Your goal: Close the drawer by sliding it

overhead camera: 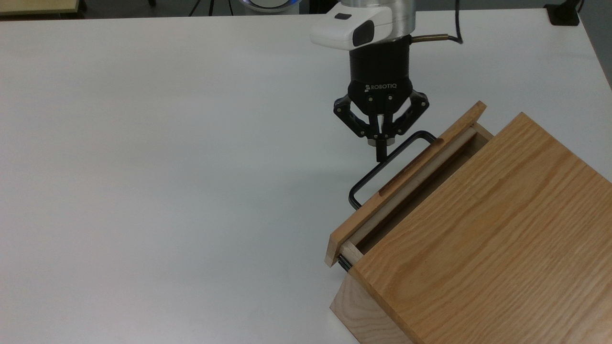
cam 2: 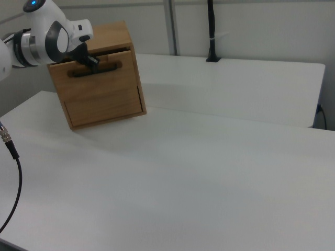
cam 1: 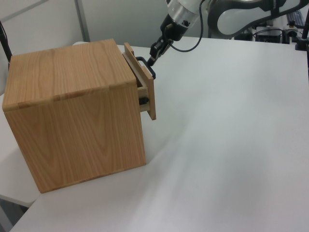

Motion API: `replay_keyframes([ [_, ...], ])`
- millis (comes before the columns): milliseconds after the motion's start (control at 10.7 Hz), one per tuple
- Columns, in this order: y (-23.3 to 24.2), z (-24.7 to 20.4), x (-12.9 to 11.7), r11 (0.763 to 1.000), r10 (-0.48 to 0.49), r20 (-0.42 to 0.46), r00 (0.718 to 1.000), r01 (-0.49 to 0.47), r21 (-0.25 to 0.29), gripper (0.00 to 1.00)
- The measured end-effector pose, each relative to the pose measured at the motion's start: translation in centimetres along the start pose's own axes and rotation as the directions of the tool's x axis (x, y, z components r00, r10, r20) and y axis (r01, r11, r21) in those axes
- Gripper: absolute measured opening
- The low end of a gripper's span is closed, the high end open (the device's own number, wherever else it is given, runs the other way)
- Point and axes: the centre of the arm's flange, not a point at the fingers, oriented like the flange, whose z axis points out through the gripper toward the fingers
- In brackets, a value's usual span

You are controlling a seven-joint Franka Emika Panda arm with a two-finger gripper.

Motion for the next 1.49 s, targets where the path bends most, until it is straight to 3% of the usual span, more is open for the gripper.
replay_keyframes([
  [187, -0.3, 0.6, 0.0, 0.998, 0.068, -0.019, 0.997, -0.068, 0.017, 0.01],
  [933, -2.1, 2.7, -0.7, 0.988, 0.140, -0.044, 0.989, -0.137, 0.070, 0.01],
  [1400, -1.2, 3.2, -0.3, 0.987, 0.154, -0.041, 0.987, -0.151, 0.061, 0.01],
  [1493, 0.0, 2.6, 0.0, 0.987, 0.158, -0.008, 0.987, -0.158, 0.019, 0.01],
])
